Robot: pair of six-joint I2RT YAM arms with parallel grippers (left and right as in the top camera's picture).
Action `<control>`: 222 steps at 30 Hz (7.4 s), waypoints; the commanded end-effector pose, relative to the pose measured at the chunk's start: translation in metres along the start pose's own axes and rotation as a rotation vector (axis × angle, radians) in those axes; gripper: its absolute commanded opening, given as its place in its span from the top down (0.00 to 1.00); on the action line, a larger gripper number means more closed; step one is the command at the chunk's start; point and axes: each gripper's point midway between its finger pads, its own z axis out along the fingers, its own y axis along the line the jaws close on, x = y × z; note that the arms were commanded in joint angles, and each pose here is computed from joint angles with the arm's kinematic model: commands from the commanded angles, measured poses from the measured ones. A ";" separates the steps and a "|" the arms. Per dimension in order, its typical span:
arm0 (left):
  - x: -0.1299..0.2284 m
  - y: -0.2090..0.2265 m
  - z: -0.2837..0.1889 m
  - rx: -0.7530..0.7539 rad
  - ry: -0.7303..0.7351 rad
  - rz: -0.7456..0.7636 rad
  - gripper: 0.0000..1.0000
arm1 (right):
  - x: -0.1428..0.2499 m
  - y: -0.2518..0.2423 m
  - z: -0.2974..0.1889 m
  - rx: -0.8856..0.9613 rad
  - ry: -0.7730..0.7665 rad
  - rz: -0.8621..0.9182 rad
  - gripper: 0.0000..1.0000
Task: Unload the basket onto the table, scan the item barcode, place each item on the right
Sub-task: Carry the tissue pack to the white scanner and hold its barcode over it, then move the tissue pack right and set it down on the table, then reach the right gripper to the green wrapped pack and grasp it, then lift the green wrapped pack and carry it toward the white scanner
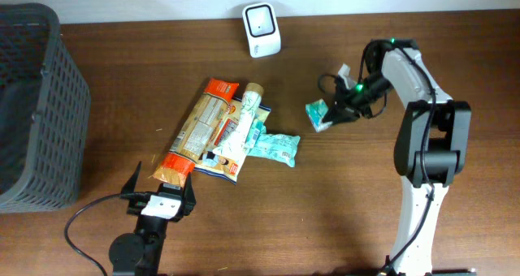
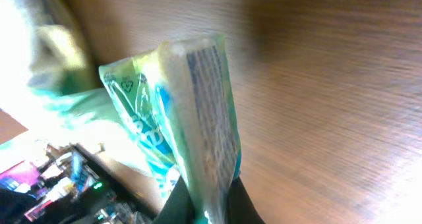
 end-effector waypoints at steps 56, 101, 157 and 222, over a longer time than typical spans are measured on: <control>0.003 0.001 0.000 -0.007 0.005 0.015 0.01 | -0.075 0.269 -0.118 0.267 -0.759 -0.618 0.96; 0.003 0.001 0.000 -0.007 0.005 0.015 0.01 | 0.012 0.064 0.095 0.447 0.014 -0.254 0.55; 0.003 0.001 0.000 -0.007 0.005 0.015 0.01 | 0.065 0.045 0.101 0.238 0.295 -0.488 0.96; 0.003 0.001 0.000 -0.007 0.005 0.015 0.01 | 0.029 0.183 -0.172 0.116 -0.589 -0.387 0.96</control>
